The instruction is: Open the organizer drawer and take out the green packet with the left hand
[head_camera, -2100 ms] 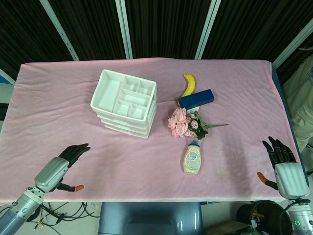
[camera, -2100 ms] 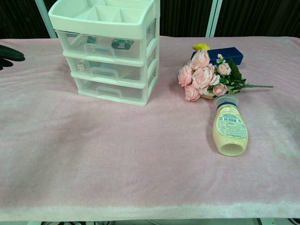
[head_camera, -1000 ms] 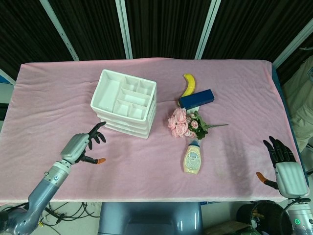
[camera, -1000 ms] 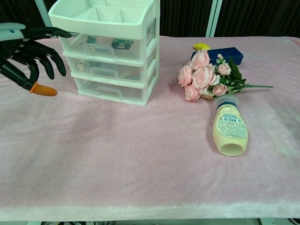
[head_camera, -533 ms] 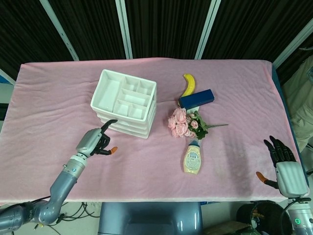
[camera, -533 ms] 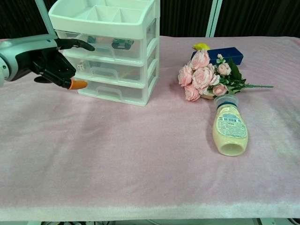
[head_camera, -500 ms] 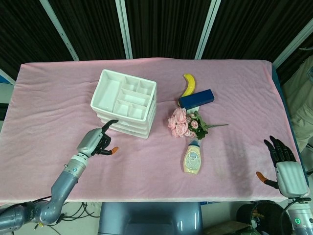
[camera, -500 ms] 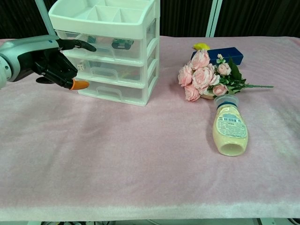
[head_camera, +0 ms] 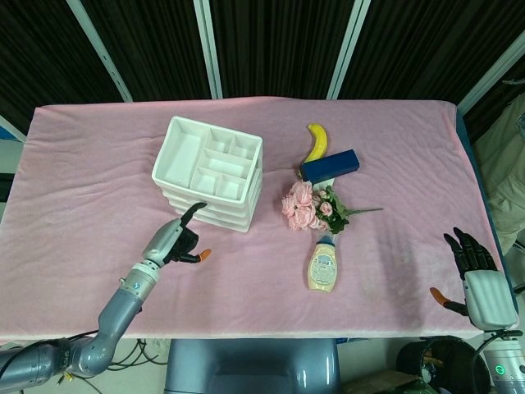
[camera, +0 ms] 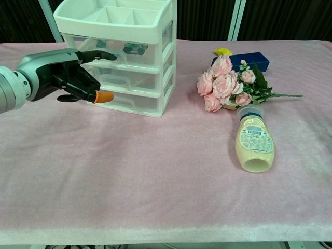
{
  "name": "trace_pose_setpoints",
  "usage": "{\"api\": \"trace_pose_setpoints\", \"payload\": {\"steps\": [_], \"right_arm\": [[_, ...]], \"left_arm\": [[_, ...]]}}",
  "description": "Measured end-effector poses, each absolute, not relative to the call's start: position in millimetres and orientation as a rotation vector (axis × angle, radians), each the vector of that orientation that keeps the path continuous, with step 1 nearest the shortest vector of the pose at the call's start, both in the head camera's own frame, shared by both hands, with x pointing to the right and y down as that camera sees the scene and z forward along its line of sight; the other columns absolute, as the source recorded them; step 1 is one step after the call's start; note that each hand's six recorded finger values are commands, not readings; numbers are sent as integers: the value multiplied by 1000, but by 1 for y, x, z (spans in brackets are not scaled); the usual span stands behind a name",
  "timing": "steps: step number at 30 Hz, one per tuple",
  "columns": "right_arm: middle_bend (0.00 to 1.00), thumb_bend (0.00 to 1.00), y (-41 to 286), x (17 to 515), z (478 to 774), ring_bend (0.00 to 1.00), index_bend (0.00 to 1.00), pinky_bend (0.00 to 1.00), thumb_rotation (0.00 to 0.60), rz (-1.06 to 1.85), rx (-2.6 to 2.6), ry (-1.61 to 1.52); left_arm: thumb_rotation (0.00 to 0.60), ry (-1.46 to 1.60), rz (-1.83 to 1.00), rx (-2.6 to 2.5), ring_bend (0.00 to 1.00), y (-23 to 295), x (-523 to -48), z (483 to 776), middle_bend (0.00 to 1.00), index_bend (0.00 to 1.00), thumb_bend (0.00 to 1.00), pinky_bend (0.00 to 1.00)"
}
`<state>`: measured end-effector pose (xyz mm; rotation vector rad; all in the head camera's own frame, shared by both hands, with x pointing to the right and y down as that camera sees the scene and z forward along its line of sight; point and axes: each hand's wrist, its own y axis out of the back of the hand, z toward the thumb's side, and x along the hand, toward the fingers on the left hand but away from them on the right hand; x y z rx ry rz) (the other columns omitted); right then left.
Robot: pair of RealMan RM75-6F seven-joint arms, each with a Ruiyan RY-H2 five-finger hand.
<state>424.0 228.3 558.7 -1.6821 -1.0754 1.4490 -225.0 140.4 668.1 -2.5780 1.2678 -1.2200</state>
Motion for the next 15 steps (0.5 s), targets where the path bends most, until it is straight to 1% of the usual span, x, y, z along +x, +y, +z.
{"api": "trace_pose_setpoints", "payload": {"steps": [8, 15], "right_arm": [[0, 45, 229, 424, 559, 0, 0, 121, 600, 1449, -1686, -1080], [0, 45, 229, 424, 559, 0, 0, 121, 600, 1451, -1692, -1088]], "left_arm": [[600, 1314, -1191, -2641, 847, 142, -214, 671, 908, 135, 300, 950], [600, 1342, -1167, -2659, 847, 140, -210, 671, 908, 138, 300, 950]]}}
